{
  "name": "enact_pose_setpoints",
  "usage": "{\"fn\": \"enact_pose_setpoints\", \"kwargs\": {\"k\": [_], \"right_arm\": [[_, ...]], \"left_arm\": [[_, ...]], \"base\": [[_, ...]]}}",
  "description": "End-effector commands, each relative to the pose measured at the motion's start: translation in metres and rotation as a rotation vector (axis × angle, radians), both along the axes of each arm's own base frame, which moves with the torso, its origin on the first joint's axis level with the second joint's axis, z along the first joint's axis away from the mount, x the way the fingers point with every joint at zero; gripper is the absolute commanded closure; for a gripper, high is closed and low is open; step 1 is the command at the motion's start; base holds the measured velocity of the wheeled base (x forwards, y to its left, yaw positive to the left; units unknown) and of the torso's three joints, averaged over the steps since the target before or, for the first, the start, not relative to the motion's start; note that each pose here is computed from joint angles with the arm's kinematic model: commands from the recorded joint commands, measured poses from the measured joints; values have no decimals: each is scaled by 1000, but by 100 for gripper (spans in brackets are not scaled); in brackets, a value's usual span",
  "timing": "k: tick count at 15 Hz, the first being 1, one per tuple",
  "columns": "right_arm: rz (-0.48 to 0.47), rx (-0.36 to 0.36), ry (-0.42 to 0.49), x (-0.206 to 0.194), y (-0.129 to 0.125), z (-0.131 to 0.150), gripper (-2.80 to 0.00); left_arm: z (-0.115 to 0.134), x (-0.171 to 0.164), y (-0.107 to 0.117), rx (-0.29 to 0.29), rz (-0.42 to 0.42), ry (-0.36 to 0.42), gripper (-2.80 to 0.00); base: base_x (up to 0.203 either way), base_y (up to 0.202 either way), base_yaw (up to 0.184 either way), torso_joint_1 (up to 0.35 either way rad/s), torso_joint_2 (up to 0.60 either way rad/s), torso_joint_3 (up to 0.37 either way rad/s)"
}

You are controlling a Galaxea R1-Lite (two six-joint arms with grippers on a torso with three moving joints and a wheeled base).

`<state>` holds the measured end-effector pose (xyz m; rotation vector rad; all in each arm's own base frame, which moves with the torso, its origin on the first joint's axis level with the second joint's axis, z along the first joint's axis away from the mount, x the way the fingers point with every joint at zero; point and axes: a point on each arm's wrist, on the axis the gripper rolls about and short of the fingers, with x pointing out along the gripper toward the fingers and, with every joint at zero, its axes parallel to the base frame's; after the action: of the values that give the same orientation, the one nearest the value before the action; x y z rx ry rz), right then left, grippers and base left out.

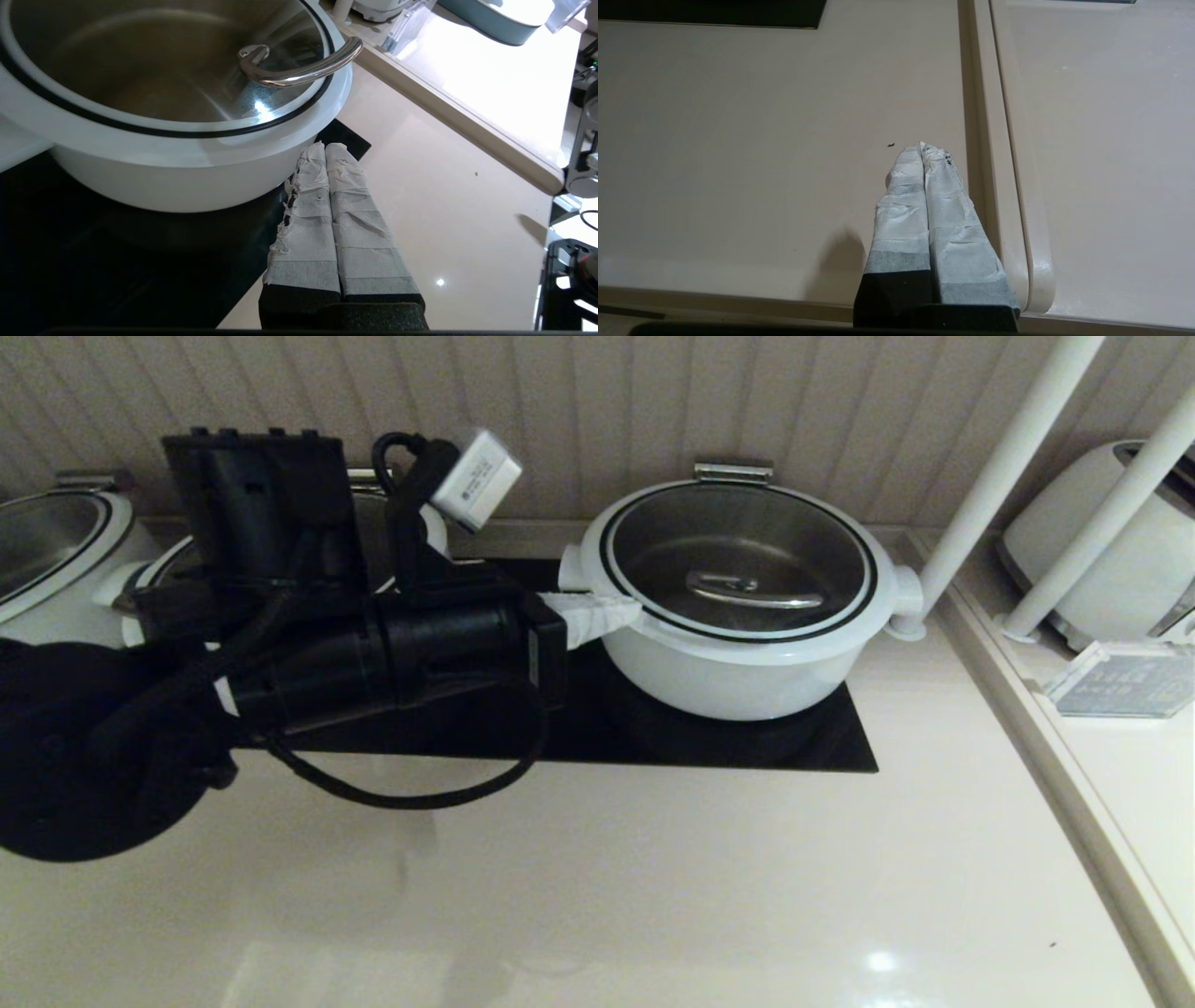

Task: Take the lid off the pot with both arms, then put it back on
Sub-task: Open the food pot lid a small opening with the left arm

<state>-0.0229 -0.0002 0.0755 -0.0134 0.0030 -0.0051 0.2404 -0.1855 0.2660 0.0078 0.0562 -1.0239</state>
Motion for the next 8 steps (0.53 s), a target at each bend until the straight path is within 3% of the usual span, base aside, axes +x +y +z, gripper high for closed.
{"fn": "enact_pose_setpoints", "kwargs": {"k": [1, 8], "right_arm": [[2, 0, 0, 0, 0, 0, 0], [1, 1, 0, 0, 0, 0, 0]], "left_arm": [[-5, 5, -14, 8, -19, 9, 0], [-19, 9, -39, 38, -43, 31, 0]], "base": [[0, 0, 0, 0, 0, 0], [0, 0, 0, 0, 0, 0]]}}
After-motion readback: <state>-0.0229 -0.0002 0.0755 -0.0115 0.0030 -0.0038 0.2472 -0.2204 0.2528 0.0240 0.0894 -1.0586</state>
